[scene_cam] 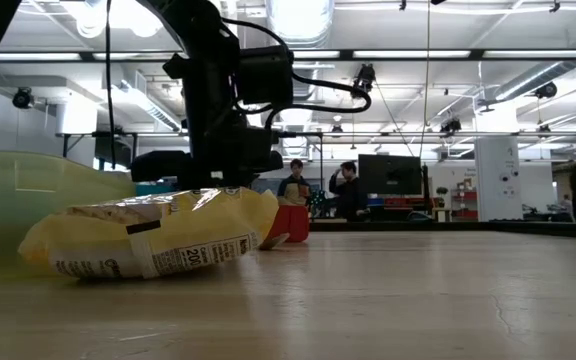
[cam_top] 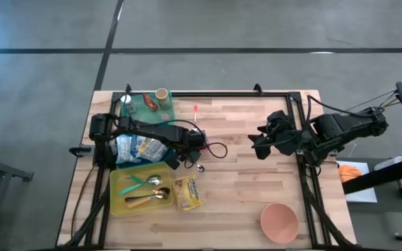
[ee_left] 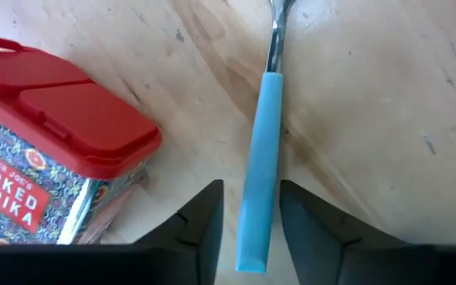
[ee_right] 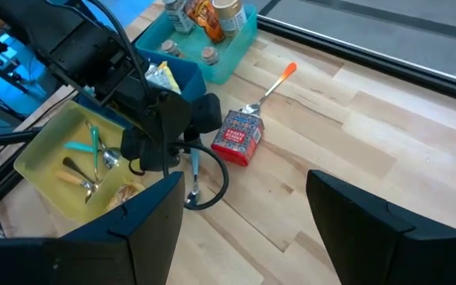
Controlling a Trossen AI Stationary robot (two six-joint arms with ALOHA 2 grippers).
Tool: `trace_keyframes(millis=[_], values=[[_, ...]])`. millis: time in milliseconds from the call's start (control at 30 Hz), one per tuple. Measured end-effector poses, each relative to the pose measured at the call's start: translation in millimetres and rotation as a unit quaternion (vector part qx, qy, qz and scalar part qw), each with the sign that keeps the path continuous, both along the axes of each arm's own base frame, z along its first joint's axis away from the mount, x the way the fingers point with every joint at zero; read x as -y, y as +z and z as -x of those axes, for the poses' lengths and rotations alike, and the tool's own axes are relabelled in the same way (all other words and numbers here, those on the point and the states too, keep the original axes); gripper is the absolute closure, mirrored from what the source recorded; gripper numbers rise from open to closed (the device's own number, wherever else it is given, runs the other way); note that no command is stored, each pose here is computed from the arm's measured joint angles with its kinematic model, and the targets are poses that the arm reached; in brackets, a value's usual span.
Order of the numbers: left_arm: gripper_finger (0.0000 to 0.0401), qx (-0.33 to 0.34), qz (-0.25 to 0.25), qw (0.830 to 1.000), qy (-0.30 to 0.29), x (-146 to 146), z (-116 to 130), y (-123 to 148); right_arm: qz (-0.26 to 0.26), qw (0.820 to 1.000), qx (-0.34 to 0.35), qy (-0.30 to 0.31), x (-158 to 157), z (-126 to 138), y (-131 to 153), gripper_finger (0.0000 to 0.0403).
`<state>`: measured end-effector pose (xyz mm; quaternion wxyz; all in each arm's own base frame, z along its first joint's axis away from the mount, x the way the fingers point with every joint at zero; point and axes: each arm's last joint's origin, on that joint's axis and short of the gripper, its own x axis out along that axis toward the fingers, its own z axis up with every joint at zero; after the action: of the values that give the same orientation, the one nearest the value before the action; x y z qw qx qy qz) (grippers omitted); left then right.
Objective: Pick & Place Food Item
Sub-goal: Put the light blue spoon into the yellow bin
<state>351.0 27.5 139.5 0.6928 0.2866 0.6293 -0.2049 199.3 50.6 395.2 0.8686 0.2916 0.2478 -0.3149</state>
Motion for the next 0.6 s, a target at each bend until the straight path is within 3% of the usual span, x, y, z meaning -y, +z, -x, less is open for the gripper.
trace_keyframes(millis=[167, 600], values=[[0.0242, 0.000, 0.000, 1.000, -0.002, 1.7, -0.1, 0.0, 0.001, 1.000, -0.001, 0.001, 0.0, 0.0, 0.0, 0.0140], [0.0240, -0.011, 0.004, 1.000, -0.020, 6.0, 1.9, -0.9, 0.003, 1.000, -0.002, 0.002, 0.0, 0.0, 0.0, 0.0140]])
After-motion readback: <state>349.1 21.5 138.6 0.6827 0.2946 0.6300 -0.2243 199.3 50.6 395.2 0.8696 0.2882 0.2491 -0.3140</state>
